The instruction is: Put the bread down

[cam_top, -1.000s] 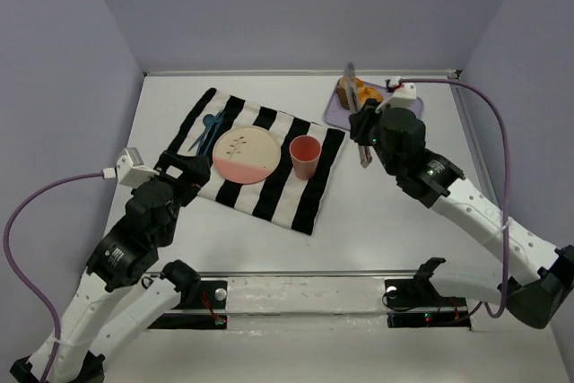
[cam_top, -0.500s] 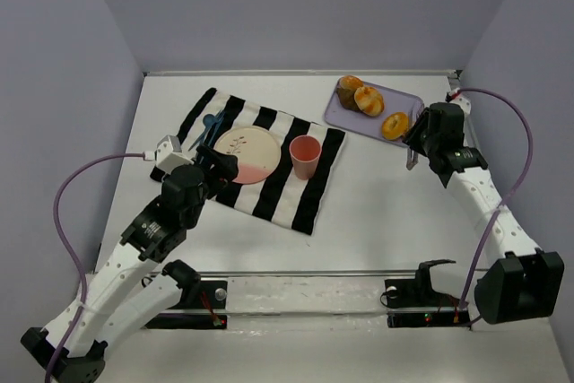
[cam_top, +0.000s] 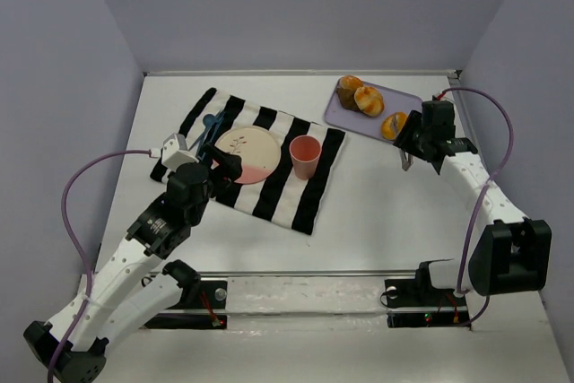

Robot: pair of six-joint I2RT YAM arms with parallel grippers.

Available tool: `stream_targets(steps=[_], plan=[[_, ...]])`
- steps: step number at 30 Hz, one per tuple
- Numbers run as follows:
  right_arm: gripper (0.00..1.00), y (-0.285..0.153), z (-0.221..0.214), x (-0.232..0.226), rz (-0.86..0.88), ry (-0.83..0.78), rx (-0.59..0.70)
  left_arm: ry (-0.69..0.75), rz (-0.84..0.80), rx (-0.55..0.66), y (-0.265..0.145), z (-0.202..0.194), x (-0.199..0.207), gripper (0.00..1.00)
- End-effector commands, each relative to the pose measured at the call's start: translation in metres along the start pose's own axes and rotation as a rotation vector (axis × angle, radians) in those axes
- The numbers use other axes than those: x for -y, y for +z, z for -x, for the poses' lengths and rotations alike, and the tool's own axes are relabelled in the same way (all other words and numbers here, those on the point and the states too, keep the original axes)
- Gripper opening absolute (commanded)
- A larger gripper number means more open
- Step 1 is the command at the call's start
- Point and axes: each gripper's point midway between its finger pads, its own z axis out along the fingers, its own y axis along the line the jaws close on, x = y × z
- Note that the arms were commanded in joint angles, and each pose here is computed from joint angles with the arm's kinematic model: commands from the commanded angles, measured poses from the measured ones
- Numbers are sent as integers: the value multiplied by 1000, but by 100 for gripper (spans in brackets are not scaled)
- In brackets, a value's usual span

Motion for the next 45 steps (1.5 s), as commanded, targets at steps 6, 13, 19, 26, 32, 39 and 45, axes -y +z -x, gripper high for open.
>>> stream_targets(steps=[6,13,19,26,32,39,45], plan=[[53,0,26,-10,26,-1,55,0,-14,43,1,9,3,99],[51,17,22,-7,5,12,15,-4,-8,53,-1,12,2,99],[38,23,20,-9,4,16,-2,-3,-1,58,-1,13,0,99],[15,5,41,-11,9,18,76,-9,-4,64,-3,15,1,99],[7,-47,73,-38,166,-22,185,-14,-14,69,-6,17,2,99],[7,-140,67,-128,686,-151,196,-20,-7,71,-7,18,1,99],[7,-185,11,-206,974,-324,89,-31,-7,65,-9,18,0,99]])
